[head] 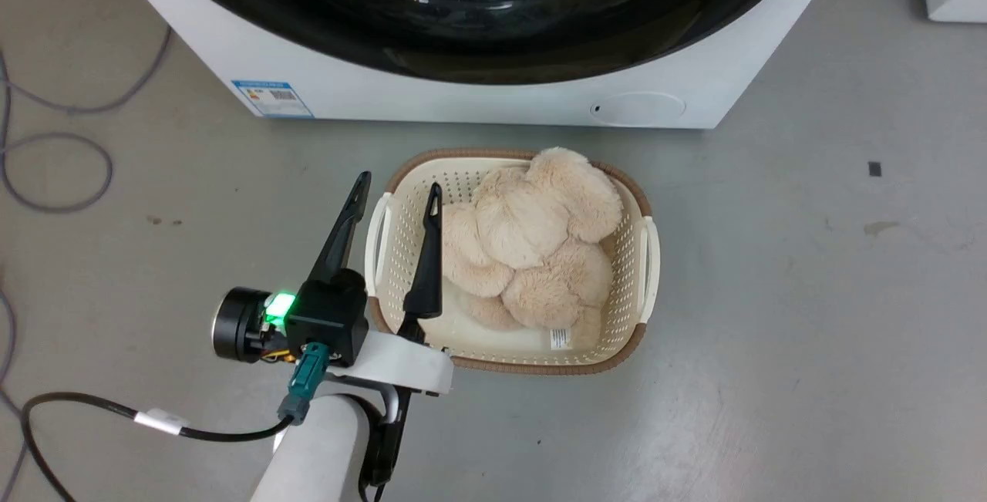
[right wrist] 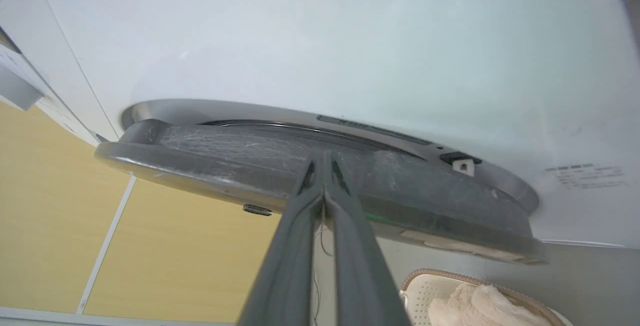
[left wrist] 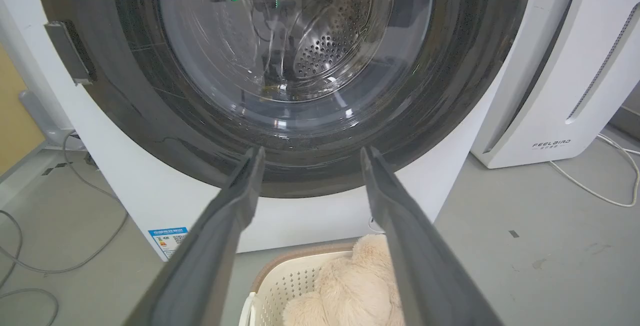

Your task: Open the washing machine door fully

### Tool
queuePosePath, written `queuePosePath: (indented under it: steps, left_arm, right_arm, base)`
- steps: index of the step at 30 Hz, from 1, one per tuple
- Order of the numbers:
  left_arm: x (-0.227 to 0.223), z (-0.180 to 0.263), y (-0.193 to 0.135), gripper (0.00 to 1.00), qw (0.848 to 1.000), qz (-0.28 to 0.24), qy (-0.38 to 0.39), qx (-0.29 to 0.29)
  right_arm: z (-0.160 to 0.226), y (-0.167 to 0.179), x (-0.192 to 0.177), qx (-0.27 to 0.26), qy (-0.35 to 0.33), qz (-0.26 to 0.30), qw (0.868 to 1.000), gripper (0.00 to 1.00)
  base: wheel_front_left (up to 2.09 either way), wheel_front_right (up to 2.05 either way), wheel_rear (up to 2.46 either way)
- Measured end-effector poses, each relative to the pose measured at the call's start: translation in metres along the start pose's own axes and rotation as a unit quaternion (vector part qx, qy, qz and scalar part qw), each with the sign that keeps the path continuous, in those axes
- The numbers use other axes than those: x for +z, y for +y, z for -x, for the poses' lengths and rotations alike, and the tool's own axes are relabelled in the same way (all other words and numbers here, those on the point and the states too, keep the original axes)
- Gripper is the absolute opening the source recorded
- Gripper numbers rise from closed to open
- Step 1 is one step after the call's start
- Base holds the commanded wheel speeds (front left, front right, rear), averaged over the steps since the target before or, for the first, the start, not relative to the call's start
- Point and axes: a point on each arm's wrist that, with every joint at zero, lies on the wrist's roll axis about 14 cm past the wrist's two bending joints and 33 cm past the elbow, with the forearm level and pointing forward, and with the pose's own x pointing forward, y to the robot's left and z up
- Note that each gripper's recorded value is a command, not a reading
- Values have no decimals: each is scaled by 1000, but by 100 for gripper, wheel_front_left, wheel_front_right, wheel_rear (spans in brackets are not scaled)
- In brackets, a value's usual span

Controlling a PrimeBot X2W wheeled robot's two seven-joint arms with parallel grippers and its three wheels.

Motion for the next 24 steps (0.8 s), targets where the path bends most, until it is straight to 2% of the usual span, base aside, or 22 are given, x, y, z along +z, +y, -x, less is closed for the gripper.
queuePosePath:
  steps: [8,24]
  left_arm:
    - [-8,-5,0,100,1000,3,4,2]
    - [-6,-8,-4,100,1000,7,2,-3]
  right_arm:
    - [-17,1,-9,0,43,4,999,0]
    - [-12,6,-40,0,134,26,991,0]
  base:
    - [0,0,0]
    - [0,0,0]
